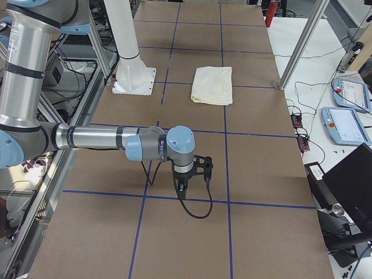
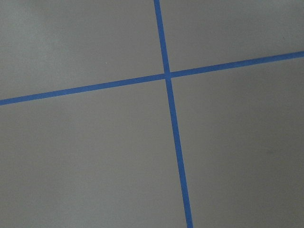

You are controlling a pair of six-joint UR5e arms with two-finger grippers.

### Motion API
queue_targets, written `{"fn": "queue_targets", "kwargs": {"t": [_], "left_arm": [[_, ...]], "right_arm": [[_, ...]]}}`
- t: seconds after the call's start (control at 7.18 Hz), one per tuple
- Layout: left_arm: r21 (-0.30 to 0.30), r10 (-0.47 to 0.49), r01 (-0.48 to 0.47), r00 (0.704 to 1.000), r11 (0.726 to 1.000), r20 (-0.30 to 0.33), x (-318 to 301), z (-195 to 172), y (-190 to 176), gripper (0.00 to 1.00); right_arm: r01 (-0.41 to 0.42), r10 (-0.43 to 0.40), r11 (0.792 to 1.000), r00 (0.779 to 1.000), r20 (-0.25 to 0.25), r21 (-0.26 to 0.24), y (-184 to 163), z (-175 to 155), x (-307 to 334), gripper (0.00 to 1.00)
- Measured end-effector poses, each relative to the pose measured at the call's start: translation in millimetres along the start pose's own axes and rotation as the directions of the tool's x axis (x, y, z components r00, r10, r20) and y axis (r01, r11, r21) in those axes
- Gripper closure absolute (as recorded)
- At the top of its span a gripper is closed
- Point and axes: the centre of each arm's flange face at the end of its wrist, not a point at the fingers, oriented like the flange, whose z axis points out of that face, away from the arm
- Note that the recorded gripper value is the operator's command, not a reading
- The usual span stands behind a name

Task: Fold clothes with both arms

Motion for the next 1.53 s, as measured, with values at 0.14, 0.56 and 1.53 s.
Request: {"fn": "queue_targets", "kwargs": {"t": [0.14, 0.56, 1.53], "left_arm": [[-0.001, 0.003, -0.003, 1.000, 1.000, 0.002, 0.7, 0.9, -1.9, 0.00], [-0.015, -0.003, 0.003, 1.000, 1.000, -0.002, -1.3, 5.0, 2.7, 0.00], [-0.020, -0.006, 0.006, 1.000, 1.000, -0.002, -3.5, 7.6, 4.5, 0.00]], "right_arm": [[-0.001, 0.001, 1.000, 1.000, 0.001, -0.001, 0.1, 0.3, 0.1, 0.00], [-0.004, 0.004, 1.000, 1.000, 0.002, -0.004, 0.2, 1.6, 1.1, 0.00], [0.005, -0.005, 1.000, 1.000, 0.008, 0.005, -6.6, -1.7, -3.5, 0.00]]}}
